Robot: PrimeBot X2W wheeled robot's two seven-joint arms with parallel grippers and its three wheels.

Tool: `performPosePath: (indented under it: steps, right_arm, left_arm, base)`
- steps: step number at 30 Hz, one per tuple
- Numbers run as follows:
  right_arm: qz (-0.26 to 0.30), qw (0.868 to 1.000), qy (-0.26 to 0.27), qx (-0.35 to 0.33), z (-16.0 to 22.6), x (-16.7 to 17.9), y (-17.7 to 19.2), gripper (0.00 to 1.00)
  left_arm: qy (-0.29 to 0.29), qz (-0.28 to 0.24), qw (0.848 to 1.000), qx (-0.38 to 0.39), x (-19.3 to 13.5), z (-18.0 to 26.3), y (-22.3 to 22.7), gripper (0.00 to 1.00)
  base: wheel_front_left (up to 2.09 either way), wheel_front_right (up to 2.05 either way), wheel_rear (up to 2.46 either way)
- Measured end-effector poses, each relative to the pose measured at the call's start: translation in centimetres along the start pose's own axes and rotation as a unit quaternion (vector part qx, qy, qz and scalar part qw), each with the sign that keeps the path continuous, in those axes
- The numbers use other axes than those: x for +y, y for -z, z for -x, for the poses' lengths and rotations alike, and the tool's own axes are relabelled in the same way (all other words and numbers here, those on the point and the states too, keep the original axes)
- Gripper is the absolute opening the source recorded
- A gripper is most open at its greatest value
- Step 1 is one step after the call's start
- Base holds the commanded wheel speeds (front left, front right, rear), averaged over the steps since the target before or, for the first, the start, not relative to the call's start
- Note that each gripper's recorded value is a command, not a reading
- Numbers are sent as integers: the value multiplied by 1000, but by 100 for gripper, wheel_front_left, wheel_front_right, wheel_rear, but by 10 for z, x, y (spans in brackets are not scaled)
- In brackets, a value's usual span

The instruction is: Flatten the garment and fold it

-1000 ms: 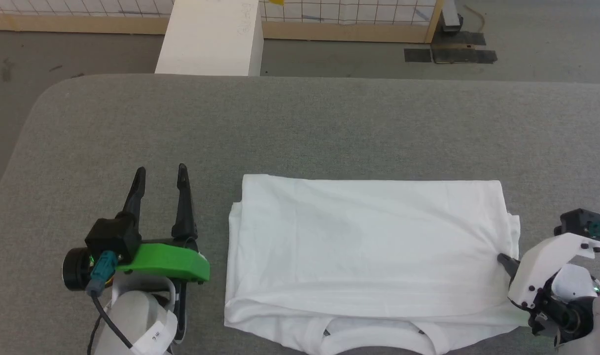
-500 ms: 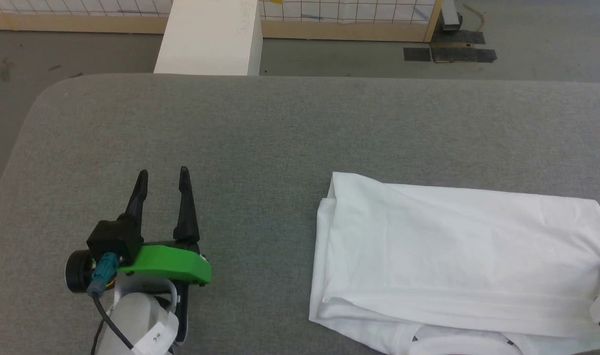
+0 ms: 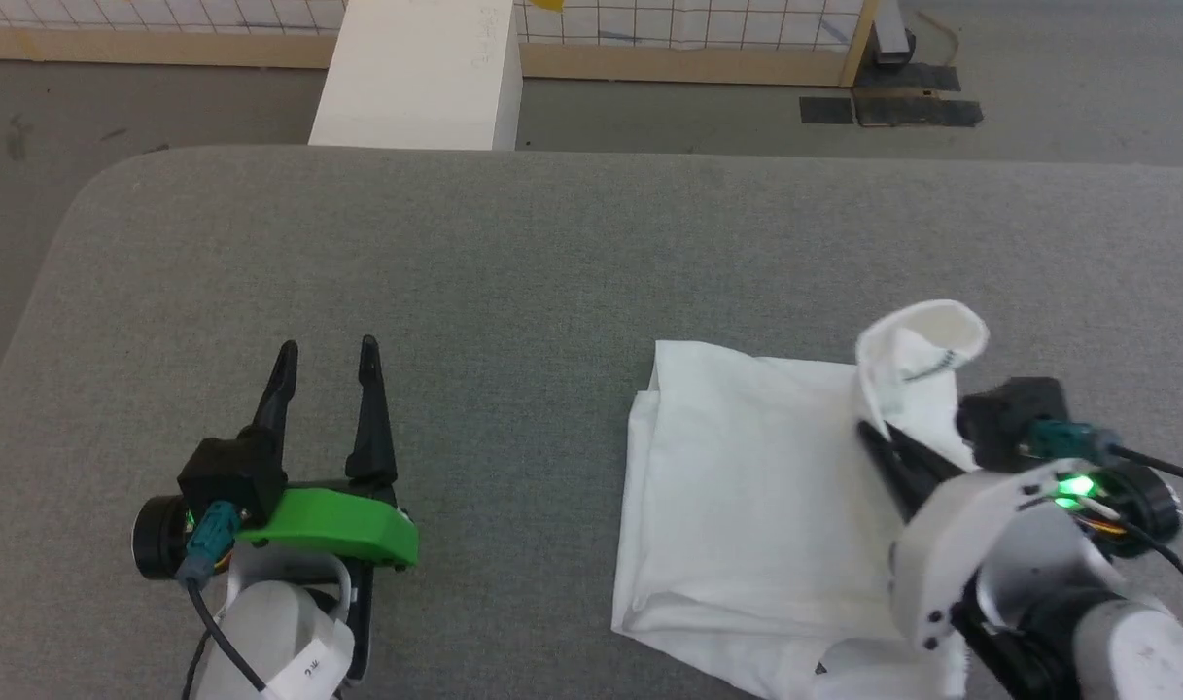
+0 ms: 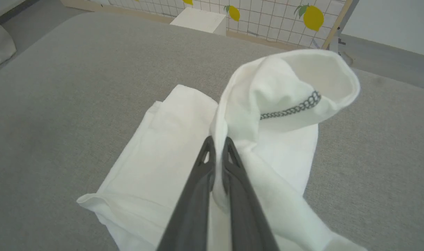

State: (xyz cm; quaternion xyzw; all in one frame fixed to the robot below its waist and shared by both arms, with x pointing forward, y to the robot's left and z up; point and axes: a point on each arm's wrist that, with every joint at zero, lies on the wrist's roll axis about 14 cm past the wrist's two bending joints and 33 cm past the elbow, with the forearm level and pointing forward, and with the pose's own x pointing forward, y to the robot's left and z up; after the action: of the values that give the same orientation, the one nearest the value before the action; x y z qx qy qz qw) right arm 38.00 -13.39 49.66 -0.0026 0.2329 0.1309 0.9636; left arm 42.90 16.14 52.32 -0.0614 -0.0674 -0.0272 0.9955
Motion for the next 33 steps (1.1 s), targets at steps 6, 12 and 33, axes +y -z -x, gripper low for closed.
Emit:
performPosePath:
  steps: [6, 12, 33]
  right_arm:
    - [72, 989, -127, 35, -41, 86, 8, 0]
    - [110, 971, -182, 111, -70, 123, 53, 18]
    - [-117, 977, 31, -174, -8, -31, -23, 100]
  left_arm:
    - [-6, -1, 1000, 8, 5, 0, 6, 100]
    - [-23, -6, 1000, 12, 18, 3, 8, 100]
    - [5, 4, 1000, -9, -5, -7, -4, 100]
  base:
    - [0, 0, 0]
    - [0, 0, 0]
    - [0, 0, 0]
